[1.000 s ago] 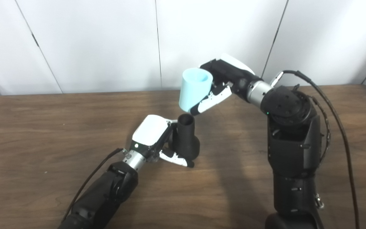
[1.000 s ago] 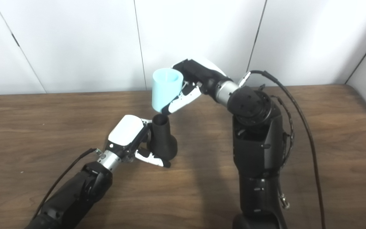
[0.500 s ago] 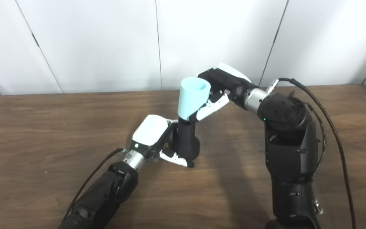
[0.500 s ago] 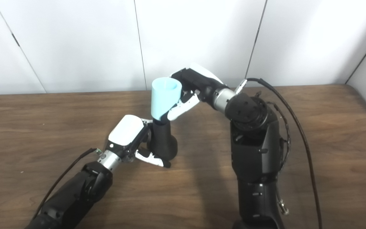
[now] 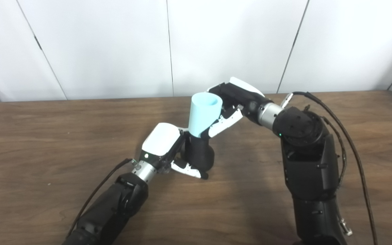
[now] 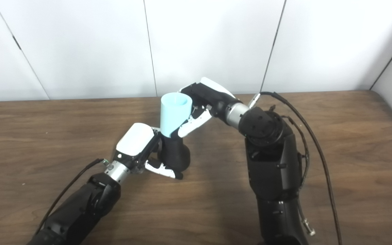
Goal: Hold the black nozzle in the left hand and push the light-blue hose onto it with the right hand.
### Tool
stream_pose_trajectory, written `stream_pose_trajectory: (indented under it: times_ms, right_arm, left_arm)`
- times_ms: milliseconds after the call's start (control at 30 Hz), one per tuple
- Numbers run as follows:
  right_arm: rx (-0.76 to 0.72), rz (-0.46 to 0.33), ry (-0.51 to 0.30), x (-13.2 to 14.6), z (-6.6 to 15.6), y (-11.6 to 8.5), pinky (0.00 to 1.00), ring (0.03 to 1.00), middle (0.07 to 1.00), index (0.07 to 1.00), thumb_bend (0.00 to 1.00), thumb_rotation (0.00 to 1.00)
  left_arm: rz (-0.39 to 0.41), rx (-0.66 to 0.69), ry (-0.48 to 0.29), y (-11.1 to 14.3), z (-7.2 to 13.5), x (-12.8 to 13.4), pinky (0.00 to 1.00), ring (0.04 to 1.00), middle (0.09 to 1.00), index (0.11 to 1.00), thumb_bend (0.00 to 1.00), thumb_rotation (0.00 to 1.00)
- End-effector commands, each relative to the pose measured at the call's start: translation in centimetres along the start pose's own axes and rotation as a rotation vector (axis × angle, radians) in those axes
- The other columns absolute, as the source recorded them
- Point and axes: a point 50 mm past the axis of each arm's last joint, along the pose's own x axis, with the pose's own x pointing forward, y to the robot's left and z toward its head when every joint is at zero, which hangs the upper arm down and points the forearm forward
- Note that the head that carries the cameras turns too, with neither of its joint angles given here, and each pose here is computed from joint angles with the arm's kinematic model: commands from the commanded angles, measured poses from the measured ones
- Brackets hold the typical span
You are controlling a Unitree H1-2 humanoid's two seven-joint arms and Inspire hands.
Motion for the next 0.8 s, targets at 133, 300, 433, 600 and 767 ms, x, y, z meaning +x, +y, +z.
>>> stream_pose_trajectory:
  times_ms: [133,300,433,600,767]
  right_arm:
    - [-0.026,-0.038,-0.044,0.2,1.1,-1.2,0.34,0.423,0.471,0.499,0.52,0.0]
    - [-0.035,-0.071,-0.048,0.3,1.8,-2.0,0.32,0.436,0.472,0.488,0.52,0.0]
    - [-0.044,-0.082,-0.066,0.2,2.4,-2.6,0.33,0.443,0.477,0.484,0.52,0.0]
    - [-0.069,-0.091,-0.08,0.1,2.7,-3.0,0.33,0.437,0.47,0.489,0.52,0.0]
    - [-0.075,-0.103,-0.094,0.1,2.7,-3.3,0.31,0.426,0.461,0.495,0.52,0.0]
  left_arm:
    - [-0.285,-0.073,0.058,-7.1,1.2,-4.9,0.3,0.388,0.407,0.495,0.52,0.0]
    - [-0.297,-0.073,0.061,-6.9,1.3,-4.9,0.29,0.388,0.407,0.496,0.52,0.0]
    - [-0.294,-0.073,0.059,-7.0,1.2,-4.9,0.31,0.399,0.413,0.495,0.52,0.0]
    - [-0.285,-0.075,0.055,-7.0,1.2,-4.9,0.3,0.379,0.406,0.495,0.52,0.0]
    - [-0.302,-0.073,0.059,-6.9,1.3,-5.0,0.3,0.381,0.406,0.496,0.52,0.0]
